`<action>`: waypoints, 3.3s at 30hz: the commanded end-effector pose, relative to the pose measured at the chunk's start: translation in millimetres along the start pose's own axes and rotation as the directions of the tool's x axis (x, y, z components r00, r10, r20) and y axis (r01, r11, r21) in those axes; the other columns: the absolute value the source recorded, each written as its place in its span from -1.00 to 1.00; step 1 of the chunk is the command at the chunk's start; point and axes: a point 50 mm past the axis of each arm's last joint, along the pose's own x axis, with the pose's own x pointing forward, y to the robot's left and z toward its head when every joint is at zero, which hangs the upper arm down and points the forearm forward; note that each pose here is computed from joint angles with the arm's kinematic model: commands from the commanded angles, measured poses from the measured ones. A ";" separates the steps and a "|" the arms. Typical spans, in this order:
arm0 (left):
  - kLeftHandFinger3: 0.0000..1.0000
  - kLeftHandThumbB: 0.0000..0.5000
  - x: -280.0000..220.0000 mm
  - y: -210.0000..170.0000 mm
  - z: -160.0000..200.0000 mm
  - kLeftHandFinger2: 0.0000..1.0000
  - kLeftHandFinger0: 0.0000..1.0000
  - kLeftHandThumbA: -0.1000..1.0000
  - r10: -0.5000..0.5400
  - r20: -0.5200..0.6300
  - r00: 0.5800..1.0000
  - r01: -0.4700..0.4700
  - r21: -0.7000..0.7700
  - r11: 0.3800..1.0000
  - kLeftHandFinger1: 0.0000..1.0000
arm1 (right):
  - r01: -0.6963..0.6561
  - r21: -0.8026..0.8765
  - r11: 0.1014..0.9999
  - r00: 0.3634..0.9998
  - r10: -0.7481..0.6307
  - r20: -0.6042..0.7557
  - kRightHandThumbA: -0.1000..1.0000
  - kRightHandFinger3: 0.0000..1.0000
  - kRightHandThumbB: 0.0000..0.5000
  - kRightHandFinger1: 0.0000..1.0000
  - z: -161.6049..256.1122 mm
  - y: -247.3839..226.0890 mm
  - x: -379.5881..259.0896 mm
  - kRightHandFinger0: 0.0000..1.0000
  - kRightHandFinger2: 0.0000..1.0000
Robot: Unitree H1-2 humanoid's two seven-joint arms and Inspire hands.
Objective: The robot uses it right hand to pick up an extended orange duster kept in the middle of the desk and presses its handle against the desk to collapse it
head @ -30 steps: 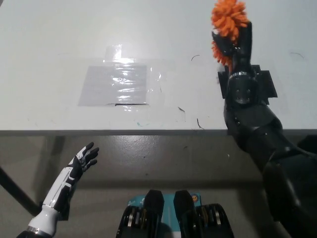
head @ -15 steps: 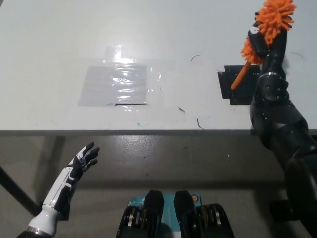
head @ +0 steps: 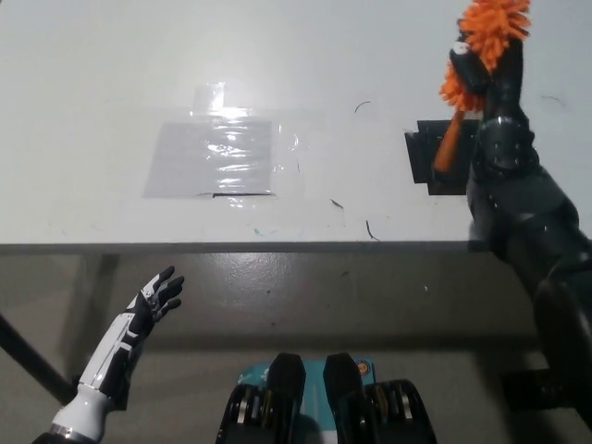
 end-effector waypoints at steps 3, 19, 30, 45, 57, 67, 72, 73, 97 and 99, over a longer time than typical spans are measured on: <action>1.00 0.43 2.9 9.6 10.8 1.00 1.00 1.00 -0.008 0.048 0.999 0.008 0.008 1.000 1.00 | 0.008 -0.105 0.994 0.942 0.028 0.335 -1.00 0.28 -0.47 -0.49 134.5 -10.0 46.6 -1.00 0.32; 1.00 0.46 2.1 9.0 11.8 1.00 1.00 1.00 -0.008 0.043 0.999 0.007 0.014 1.000 1.00 | 0.064 -0.794 0.604 0.818 0.424 0.388 -1.00 0.41 -0.27 -0.23 127.0 -11.5 46.9 -1.00 0.52; 1.00 0.45 3.1 10.2 10.9 1.00 1.00 1.00 -0.006 0.047 0.999 0.005 0.015 1.000 1.00 | -0.460 -0.852 0.250 0.831 0.460 -0.313 -0.23 1.00 0.27 1.00 63.7 -6.9 40.9 1.00 1.00; 1.00 0.40 6.8 12.8 15.1 1.00 1.00 1.00 -0.011 0.056 0.998 0.009 0.019 1.000 1.00 | -0.589 -0.789 0.175 0.763 0.442 -0.471 0.46 1.00 1.00 1.00 83.0 -9.3 46.7 1.00 1.00; 1.00 0.43 13.3 15.7 17.2 1.00 1.00 1.00 -0.015 0.064 0.998 0.014 0.012 1.000 1.00 | -0.720 -0.437 0.539 0.655 0.736 -0.171 0.38 1.00 0.45 1.00 193.1 -56.5 72.0 1.00 1.00; 1.00 0.52 20.6 14.7 20.9 1.00 1.00 1.00 -0.017 0.081 0.997 0.016 0.020 1.000 1.00 | -0.363 -0.480 0.799 0.523 0.600 0.605 1.00 1.00 0.84 1.00 316.4 -153.1 -36.2 1.00 1.00; 1.00 0.52 19.0 12.7 20.7 1.00 1.00 1.00 -0.017 0.093 0.996 0.014 0.024 1.000 1.00 | -0.251 -0.418 0.873 0.401 0.487 0.776 1.00 1.00 0.84 1.00 290.9 -179.3 -132.8 1.00 1.00; 1.00 0.53 15.9 11.6 19.5 1.00 1.00 1.00 -0.017 0.089 0.996 0.014 0.028 1.000 1.00 | -0.215 -0.413 0.885 0.370 0.465 0.804 1.00 1.00 0.76 1.00 282.3 -182.4 -149.1 1.00 1.00; 1.00 0.37 68.5 12.4 38.8 1.00 1.00 1.00 -0.081 0.161 0.984 0.076 0.039 0.996 1.00 | -0.280 -0.174 0.944 0.481 0.295 0.826 1.00 1.00 0.75 1.00 107.7 -162.8 -302.2 1.00 1.00; 1.00 0.41 70.8 12.5 40.5 1.00 1.00 1.00 -0.086 0.152 0.985 0.078 0.057 0.995 1.00 | -0.281 -0.112 0.953 0.533 0.252 0.808 1.00 1.00 0.85 1.00 96.0 -153.3 -309.6 1.00 1.00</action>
